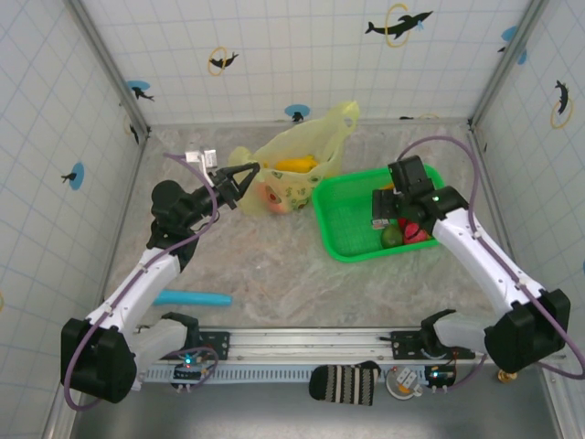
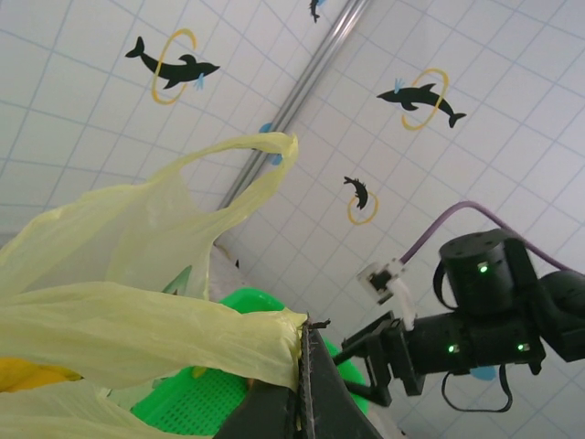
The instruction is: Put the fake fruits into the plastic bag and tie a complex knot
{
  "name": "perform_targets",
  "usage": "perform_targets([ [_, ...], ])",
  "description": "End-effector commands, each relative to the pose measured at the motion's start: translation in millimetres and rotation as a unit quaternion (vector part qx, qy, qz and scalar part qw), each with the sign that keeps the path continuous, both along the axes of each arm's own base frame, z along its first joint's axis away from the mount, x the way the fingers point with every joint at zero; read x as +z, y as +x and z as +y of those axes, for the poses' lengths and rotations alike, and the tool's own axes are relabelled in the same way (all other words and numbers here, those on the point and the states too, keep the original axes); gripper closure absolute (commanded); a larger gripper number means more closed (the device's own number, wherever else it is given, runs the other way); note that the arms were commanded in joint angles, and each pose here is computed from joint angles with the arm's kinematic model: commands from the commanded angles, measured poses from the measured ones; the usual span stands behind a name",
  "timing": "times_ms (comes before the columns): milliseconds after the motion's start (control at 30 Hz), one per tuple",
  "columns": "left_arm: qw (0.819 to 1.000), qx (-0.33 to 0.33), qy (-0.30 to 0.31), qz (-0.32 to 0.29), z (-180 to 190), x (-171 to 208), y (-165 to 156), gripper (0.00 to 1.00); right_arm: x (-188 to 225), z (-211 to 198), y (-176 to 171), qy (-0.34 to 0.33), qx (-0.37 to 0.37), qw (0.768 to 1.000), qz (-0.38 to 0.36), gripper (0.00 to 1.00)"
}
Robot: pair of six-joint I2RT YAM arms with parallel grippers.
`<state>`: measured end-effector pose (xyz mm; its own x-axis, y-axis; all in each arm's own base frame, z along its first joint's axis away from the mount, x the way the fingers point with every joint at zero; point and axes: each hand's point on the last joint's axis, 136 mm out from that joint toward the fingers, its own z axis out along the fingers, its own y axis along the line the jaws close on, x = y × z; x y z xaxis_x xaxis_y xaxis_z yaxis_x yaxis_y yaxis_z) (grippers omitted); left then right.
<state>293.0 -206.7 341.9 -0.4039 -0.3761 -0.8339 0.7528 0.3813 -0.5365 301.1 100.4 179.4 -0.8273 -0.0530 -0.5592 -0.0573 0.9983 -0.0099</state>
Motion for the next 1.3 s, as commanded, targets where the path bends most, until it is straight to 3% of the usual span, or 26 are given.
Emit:
perform_targets([
  [0, 1.0, -0.01, -0.002, -0.007, -3, 1, -3, 1.0, -32, -26, -24, -0.061, -0.038, 0.995, 0.068, 0.01],
  [267, 1.0, -0.009, -0.002, -0.009, -2, 2, -4, 1.0, -77, -33, -33, -0.037, -0.097, 0.987, 0.123, 0.02],
  [700, 1.0, -0.01, -0.003, -0.01, -3, 3, -5, 1.0, -99, -57, -13, -0.076, -0.136, 0.982, 0.109, 0.02],
  [1267, 1.0, -0.011, -0.003, -0.013, -3, 4, -5, 1.0, -133, -10, 5, 0.088, -0.129, 0.975, 0.157, 0.02],
])
